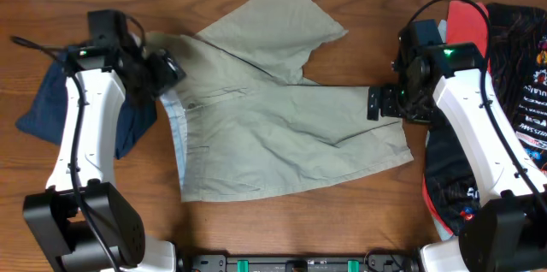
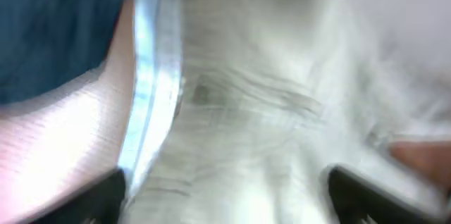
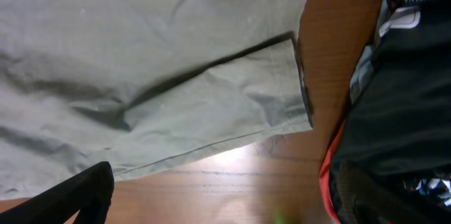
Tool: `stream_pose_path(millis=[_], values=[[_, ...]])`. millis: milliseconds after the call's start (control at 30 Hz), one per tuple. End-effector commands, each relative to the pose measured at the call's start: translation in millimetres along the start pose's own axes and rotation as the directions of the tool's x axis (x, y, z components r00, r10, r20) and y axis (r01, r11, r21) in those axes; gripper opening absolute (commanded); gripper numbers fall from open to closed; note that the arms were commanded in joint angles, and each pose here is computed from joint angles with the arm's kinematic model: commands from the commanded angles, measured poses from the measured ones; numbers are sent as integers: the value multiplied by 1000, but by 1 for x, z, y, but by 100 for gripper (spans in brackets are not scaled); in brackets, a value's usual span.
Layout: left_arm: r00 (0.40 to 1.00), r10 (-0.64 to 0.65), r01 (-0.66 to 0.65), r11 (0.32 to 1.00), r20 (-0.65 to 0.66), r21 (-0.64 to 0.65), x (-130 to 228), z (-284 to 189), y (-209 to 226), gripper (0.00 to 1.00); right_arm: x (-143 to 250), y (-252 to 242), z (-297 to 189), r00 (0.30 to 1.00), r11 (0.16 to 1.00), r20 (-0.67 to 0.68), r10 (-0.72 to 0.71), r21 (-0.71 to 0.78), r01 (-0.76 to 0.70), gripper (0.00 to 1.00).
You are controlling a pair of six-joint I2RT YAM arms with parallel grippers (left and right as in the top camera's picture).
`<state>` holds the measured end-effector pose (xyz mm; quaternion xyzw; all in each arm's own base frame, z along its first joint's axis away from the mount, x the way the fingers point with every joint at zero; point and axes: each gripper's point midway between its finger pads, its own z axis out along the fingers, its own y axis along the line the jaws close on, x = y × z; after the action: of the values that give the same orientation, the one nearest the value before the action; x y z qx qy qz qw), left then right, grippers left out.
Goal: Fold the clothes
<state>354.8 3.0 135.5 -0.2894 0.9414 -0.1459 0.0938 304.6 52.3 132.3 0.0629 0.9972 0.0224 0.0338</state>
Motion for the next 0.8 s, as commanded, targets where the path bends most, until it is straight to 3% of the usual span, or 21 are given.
stream_pose_path(millis=[0,167,367,567,767], values=[[992,22,-29,998,-122,-61,37,1,4,98,-6,-1,-8,999,1000,39,0,-4,0,99],[945,-3,-60,981,-327,-183,97,4,29,98,-5,-1,-8,999,1000,37,0,-3,0,99],[911,-136,1,945,-389,-327,133,29,70,98,-5,-6,-8,999,1000,40,1,26,-2,99],[903,-246,107,922,-351,-372,165,46,97,99,-6,-29,-10,992,984,65,111,131,-119,99],[921,-331,263,918,-208,-297,180,49,105,99,-3,-55,-8,942,932,60,330,136,-336,99]])
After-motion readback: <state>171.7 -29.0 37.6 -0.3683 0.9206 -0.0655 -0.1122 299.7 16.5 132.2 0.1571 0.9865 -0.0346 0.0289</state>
